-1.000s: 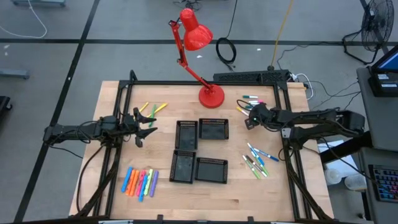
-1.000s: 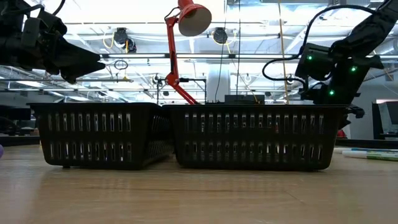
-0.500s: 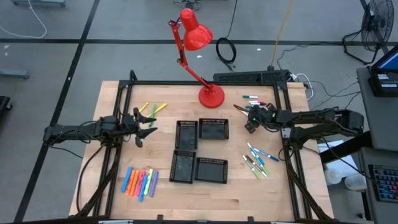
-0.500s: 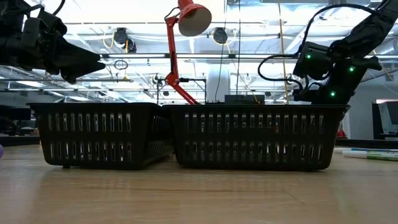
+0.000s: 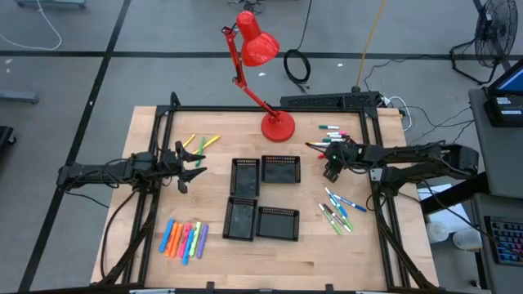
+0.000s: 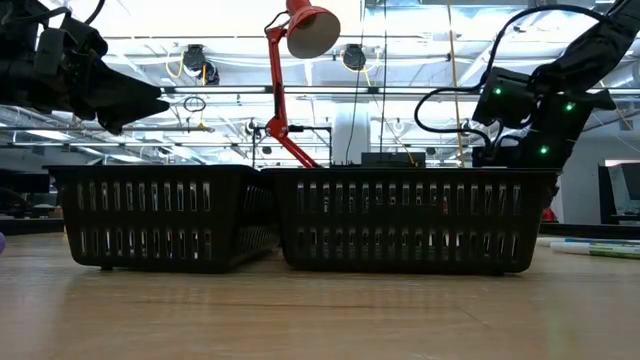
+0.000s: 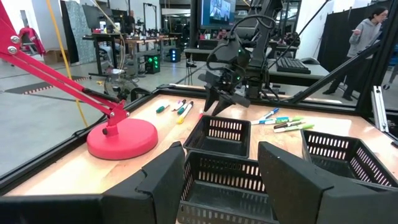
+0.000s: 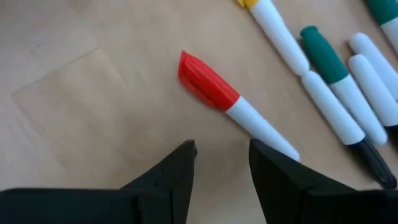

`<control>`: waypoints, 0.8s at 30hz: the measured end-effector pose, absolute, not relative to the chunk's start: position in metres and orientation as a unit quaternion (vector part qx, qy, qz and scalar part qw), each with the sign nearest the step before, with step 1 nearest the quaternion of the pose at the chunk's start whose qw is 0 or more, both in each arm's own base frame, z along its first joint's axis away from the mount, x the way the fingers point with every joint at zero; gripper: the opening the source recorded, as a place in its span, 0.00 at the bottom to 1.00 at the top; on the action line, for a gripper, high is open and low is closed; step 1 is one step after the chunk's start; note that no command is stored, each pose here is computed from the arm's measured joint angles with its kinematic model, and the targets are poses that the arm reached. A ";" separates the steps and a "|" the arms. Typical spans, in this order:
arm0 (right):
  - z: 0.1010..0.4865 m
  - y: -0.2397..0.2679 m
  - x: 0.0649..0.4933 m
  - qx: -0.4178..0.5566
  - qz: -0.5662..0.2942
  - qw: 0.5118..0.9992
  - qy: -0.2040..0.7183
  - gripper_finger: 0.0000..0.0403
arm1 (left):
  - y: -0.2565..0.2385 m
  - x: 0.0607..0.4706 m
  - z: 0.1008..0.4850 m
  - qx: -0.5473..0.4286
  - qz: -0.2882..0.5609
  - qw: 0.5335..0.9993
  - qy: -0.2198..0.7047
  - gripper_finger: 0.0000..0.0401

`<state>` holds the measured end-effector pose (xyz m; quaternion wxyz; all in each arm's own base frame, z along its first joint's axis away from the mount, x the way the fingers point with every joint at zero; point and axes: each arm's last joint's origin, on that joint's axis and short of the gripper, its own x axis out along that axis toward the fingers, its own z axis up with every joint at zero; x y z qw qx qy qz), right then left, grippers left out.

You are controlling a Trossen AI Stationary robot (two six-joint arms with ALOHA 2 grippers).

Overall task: Pick & Place Markers
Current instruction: Put the red highlighter pen into the top right black bin

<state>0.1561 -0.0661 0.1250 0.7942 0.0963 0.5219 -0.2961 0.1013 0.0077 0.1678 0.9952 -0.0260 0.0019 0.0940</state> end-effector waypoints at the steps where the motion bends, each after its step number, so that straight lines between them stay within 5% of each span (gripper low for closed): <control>1: 0.126 -0.065 0.155 0.098 -0.292 0.794 0.524 0.36 | 0.008 0.101 0.168 -0.026 0.094 0.995 0.002 0.52; 8: 0.136 -0.060 0.148 0.107 -0.252 0.813 0.514 0.36 | 0.008 0.101 0.168 -0.026 0.094 0.995 0.002 0.52; 18: 0.151 -0.065 0.149 0.038 -0.305 0.836 0.455 0.36 | 0.008 0.101 0.168 -0.026 0.094 0.995 0.002 0.52; 24: 0.129 -0.062 0.146 -0.034 -0.232 0.854 0.463 0.36 | 0.008 0.101 0.168 -0.026 0.094 0.995 0.002 0.52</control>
